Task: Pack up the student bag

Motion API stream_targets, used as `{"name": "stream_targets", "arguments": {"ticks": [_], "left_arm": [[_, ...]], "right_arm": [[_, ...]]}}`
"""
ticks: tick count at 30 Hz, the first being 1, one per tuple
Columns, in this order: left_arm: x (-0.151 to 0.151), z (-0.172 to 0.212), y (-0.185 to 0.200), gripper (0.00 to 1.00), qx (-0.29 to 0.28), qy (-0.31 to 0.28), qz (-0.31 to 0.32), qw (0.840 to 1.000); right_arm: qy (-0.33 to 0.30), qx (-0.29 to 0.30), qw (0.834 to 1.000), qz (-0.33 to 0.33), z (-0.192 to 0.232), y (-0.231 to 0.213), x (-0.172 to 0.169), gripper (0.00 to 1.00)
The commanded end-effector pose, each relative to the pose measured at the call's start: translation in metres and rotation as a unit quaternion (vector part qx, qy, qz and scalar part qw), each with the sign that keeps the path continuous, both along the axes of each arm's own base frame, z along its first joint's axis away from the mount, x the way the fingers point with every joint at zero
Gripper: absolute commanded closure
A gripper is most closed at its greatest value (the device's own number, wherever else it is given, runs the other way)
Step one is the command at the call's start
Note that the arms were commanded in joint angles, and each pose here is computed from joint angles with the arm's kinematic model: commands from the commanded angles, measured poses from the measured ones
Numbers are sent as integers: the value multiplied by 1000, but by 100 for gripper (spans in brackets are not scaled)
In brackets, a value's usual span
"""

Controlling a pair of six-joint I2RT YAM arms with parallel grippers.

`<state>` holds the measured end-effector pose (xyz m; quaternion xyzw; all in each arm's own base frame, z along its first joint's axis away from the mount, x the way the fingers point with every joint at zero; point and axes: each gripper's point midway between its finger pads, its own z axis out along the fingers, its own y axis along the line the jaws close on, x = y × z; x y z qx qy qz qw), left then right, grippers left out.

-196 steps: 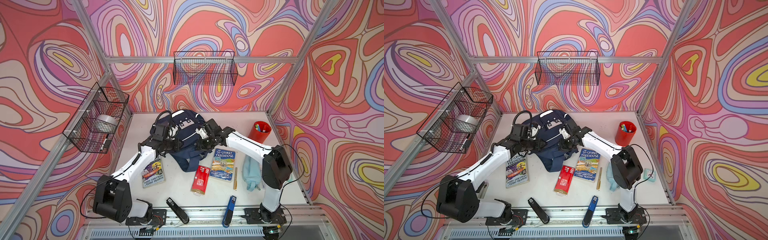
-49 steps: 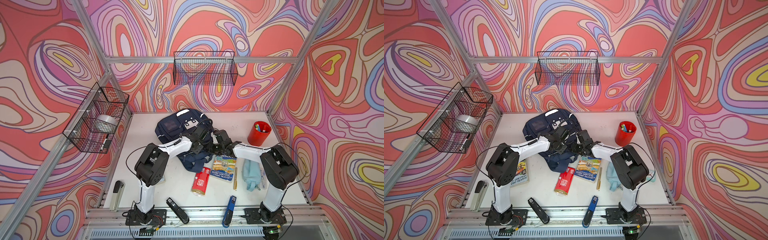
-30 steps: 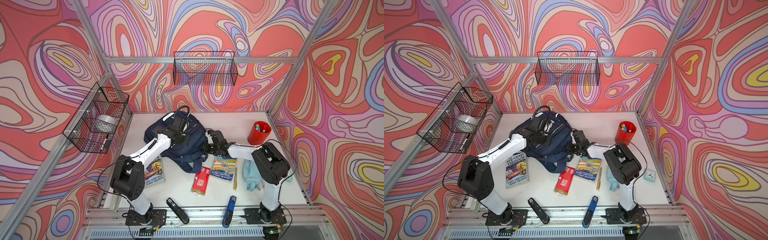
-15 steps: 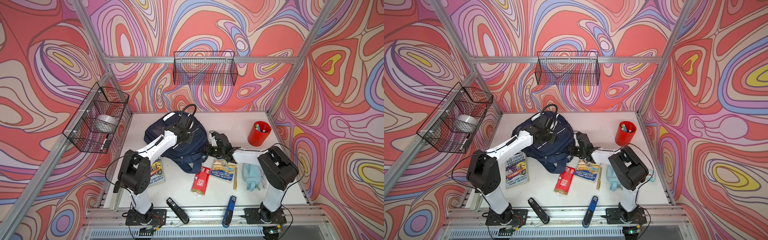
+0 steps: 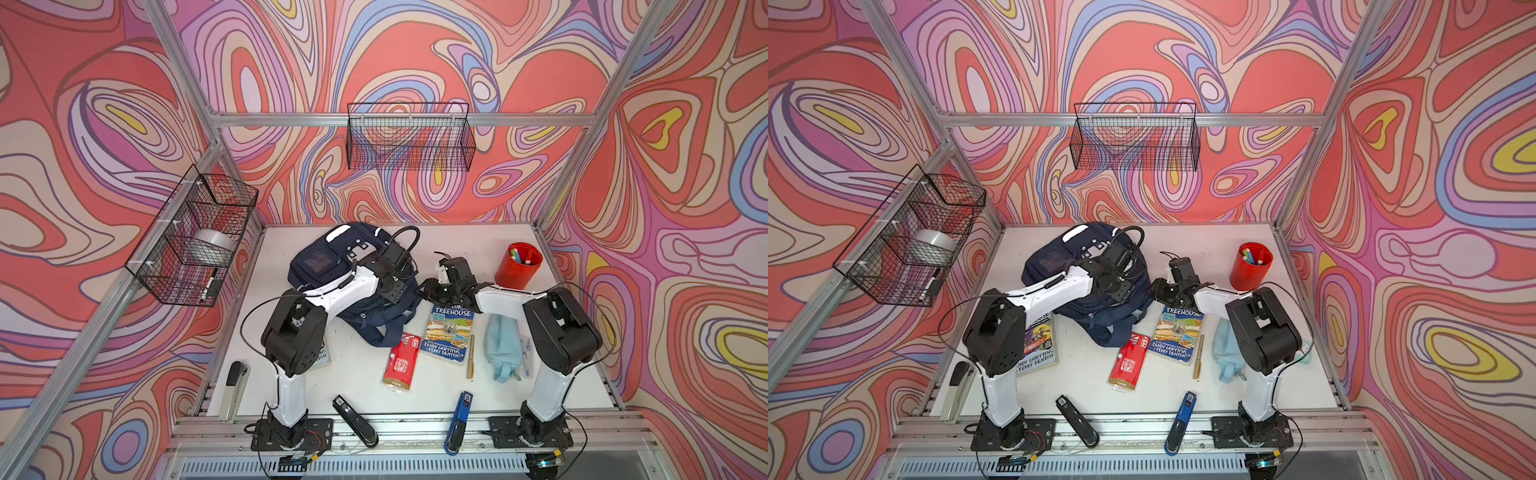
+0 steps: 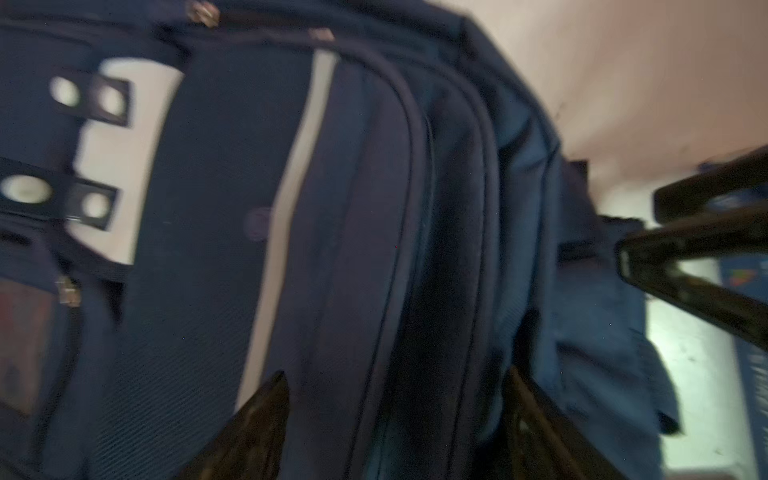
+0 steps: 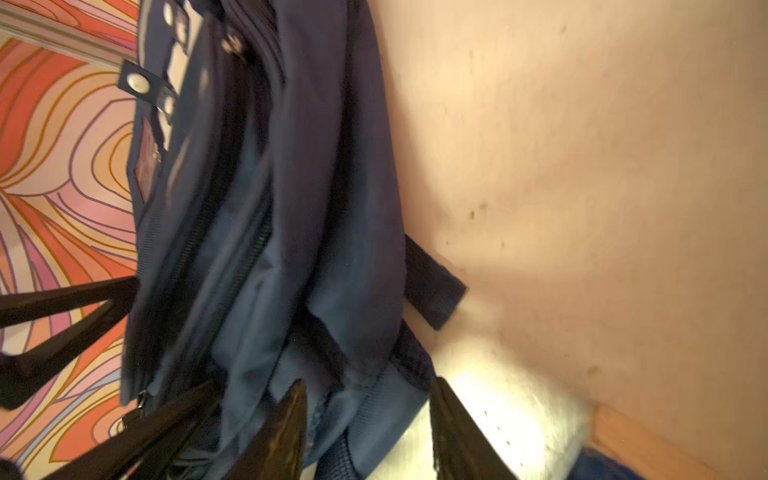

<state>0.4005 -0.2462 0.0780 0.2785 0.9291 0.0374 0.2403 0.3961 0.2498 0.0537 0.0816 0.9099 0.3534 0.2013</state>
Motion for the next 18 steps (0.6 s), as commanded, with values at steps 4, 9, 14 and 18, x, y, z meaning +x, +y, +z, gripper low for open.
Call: {"name": "stream_targets", "arguments": {"ticks": [4,9,14,18], "left_arm": [[12,-17,-5,36,28,8,7,1000],[14,0,-12,100,11,5,4,1000],[18,91,-12,100,-87,-64,14,994],[25,148,-4,100,-177,-83,20,981]], "right_arm": [[23,14,1000,14,-19,11,-3,51],[41,17,998,36,-35,24,-10,53],[45,-12,998,43,-44,27,-11,53],[54,-19,998,40,-53,27,-13,53]]}}
